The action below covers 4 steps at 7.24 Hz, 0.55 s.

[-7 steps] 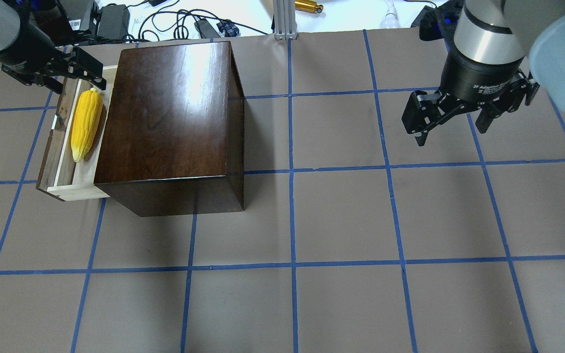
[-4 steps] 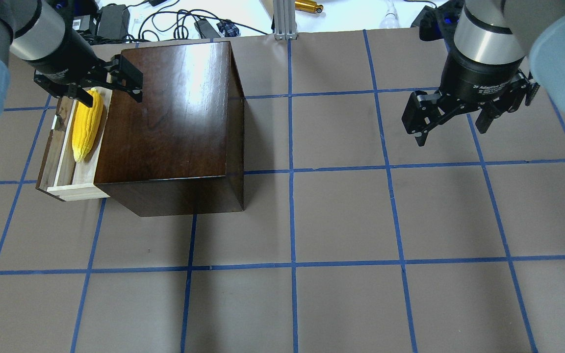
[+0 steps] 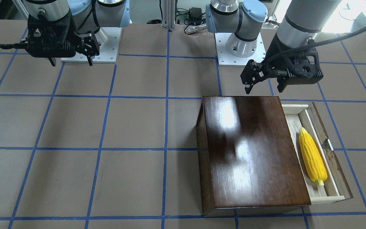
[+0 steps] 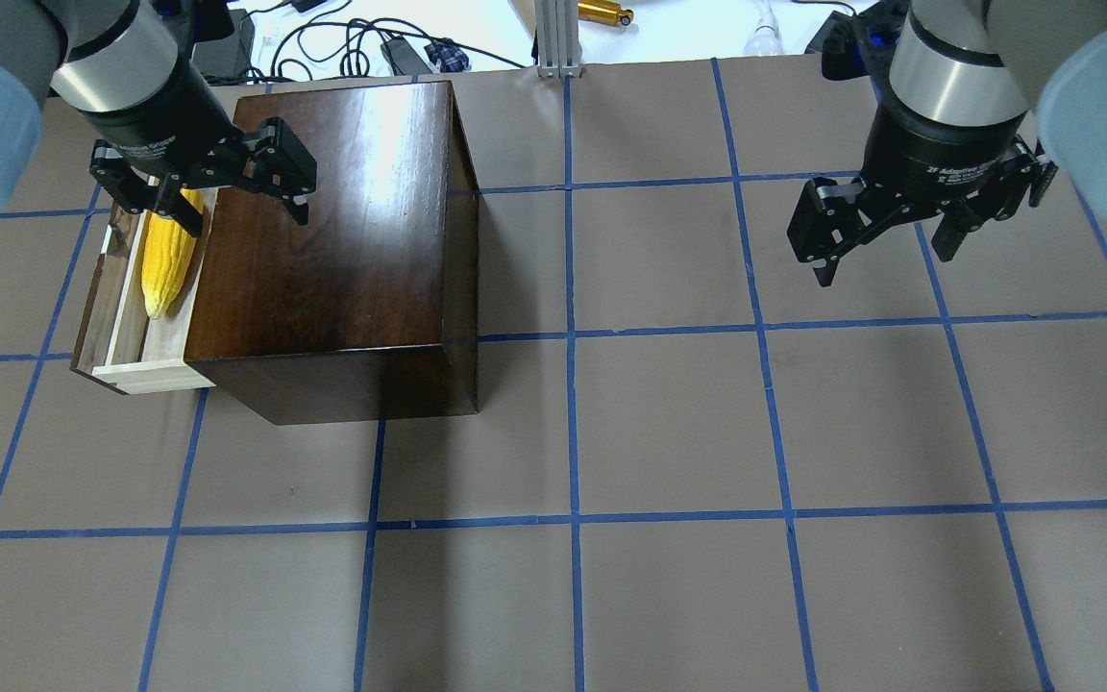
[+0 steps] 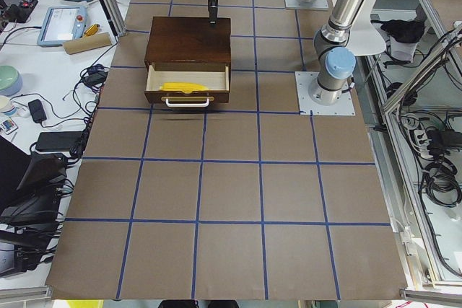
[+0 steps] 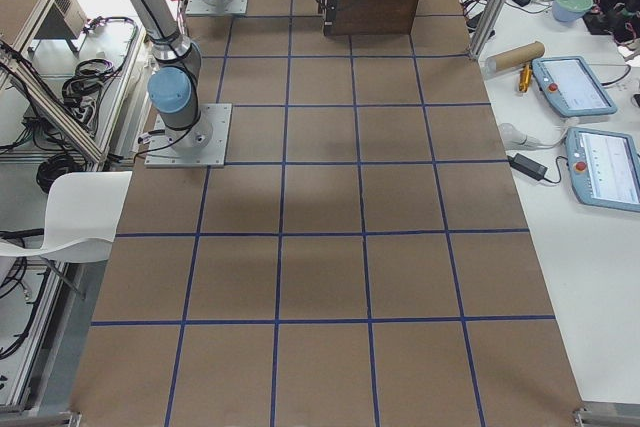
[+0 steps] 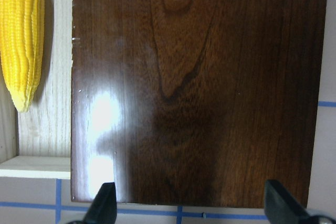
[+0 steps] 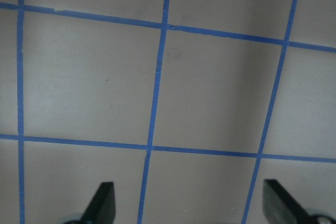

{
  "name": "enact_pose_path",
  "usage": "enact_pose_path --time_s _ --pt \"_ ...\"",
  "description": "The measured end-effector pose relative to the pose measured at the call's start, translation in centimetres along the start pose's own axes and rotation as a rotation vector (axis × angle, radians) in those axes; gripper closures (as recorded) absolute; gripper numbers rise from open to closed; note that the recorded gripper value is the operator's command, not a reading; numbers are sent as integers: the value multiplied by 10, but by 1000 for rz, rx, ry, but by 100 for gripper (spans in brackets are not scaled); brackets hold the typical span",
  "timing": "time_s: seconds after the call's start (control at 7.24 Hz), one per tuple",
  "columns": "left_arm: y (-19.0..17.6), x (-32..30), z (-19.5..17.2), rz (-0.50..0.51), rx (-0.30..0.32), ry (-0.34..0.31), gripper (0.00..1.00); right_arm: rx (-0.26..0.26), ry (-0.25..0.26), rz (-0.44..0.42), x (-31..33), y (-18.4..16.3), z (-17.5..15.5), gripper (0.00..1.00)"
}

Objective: Open drawer and put corn inside
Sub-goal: 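Open the left gripper and raise it away from the drawer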

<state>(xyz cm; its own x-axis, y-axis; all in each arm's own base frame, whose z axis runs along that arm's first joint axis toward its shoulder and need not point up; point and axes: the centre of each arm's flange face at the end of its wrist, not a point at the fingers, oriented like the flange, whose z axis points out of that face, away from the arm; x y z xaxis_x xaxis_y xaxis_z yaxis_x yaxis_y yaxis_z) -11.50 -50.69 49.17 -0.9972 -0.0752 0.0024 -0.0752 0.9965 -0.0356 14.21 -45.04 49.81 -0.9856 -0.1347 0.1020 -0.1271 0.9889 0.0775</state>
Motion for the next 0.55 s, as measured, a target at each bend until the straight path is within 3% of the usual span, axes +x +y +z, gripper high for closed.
enact_pose_path --time_s 0.55 --pt "1 4 -2 14 2 4 0 0 0 0 0 0 0 0"
